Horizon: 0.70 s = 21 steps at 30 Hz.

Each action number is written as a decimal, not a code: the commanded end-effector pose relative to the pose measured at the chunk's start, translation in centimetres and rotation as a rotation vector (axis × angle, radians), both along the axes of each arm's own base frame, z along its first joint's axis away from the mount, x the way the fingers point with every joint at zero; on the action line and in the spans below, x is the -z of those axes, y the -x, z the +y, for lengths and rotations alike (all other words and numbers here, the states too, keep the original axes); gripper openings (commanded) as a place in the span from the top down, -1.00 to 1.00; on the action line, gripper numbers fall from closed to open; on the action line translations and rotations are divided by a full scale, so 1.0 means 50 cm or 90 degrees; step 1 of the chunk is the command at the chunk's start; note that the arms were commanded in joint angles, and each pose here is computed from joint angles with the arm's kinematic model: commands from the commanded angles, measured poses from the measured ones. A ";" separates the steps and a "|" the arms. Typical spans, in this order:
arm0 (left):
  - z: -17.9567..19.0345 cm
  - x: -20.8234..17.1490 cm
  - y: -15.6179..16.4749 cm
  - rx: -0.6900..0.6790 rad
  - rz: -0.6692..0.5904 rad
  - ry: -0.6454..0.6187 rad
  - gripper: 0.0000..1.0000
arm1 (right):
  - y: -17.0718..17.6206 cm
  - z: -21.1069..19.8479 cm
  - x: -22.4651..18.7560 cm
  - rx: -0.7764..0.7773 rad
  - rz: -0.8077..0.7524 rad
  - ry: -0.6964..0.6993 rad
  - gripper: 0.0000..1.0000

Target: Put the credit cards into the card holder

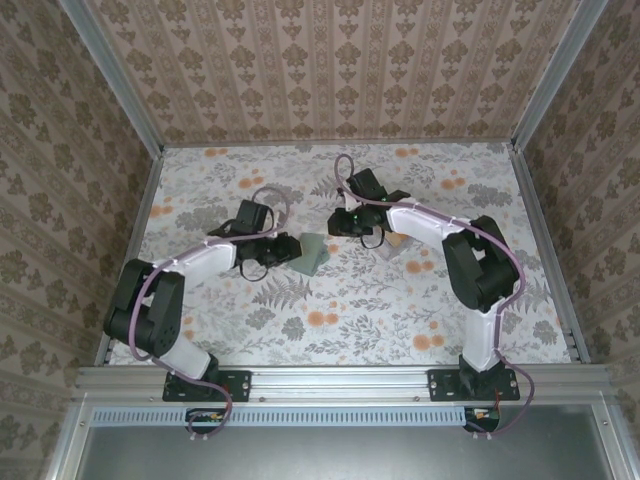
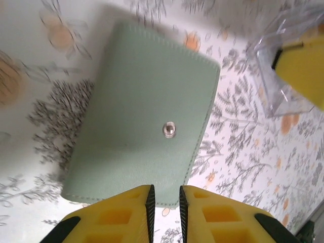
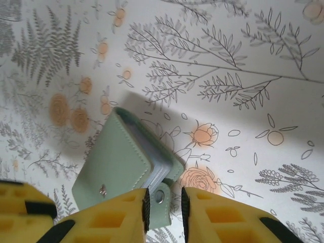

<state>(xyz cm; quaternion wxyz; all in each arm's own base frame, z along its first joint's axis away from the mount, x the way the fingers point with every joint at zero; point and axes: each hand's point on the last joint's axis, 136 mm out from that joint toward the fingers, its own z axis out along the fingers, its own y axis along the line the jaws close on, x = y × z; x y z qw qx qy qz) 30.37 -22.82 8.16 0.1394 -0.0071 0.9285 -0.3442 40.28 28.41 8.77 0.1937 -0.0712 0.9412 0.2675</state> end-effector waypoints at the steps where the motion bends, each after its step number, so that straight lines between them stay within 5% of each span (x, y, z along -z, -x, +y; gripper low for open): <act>1: 0.017 -0.013 -0.020 0.005 -0.016 -0.023 0.54 | 0.033 -0.012 0.017 -0.040 -0.001 0.053 0.41; 21: -0.018 0.041 -0.045 0.017 0.035 0.024 0.52 | 0.072 0.041 0.115 -0.112 0.048 0.087 0.31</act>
